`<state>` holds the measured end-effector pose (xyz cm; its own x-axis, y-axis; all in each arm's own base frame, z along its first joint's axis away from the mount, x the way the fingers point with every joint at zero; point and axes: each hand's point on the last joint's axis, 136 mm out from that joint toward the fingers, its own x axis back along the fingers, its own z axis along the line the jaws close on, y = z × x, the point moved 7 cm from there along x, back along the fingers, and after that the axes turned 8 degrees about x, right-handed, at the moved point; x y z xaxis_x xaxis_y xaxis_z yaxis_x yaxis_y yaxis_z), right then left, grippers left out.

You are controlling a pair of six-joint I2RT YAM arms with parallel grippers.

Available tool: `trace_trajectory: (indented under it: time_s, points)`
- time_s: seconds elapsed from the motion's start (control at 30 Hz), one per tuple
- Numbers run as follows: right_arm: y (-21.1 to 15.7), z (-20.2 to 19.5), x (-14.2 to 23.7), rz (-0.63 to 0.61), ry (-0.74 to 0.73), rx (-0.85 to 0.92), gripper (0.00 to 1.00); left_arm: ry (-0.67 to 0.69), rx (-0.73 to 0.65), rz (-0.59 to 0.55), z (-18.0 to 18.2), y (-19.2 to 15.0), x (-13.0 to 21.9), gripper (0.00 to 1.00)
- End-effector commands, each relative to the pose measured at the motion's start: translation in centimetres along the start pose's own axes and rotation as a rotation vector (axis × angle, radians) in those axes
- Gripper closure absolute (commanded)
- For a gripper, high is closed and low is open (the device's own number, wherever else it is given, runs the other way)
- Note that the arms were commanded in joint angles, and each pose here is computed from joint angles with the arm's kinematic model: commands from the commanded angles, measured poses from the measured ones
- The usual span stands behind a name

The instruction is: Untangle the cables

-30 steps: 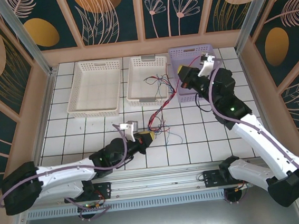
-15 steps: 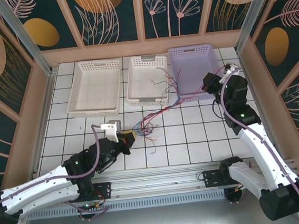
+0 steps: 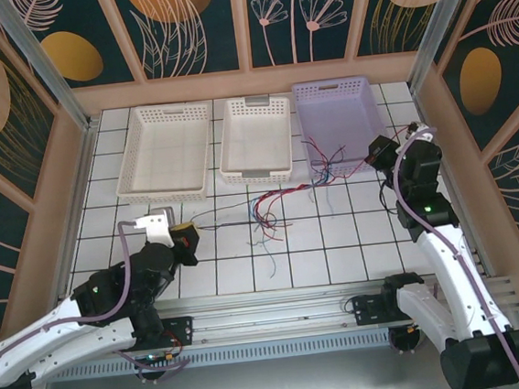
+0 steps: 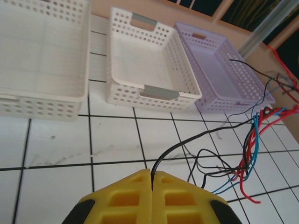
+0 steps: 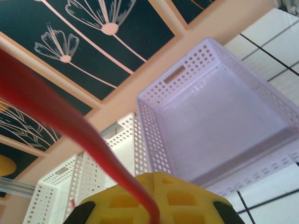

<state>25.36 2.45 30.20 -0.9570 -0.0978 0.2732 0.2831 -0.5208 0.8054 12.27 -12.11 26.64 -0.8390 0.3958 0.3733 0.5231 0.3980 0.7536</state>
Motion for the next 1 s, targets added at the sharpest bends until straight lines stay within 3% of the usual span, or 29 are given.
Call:
trace_trajectory:
  time_s: [0.0,0.53,0.97]
  points:
    - [-0.6,-0.9,0.0,-0.001,-0.034,-0.013,1.0,0.064,0.011,-0.105,1.0,2.6,2.1,1.0]
    - [-6.1,-7.2,-0.6,0.08,-0.226,-0.055,1.0,0.042,0.07,-0.29,1.3,9.4,8.0,1.0]
    - [-8.6,-10.9,-0.5,0.115,-0.291,-0.106,1.0,0.045,0.029,-0.43,-1.4,15.3,11.2,1.0]
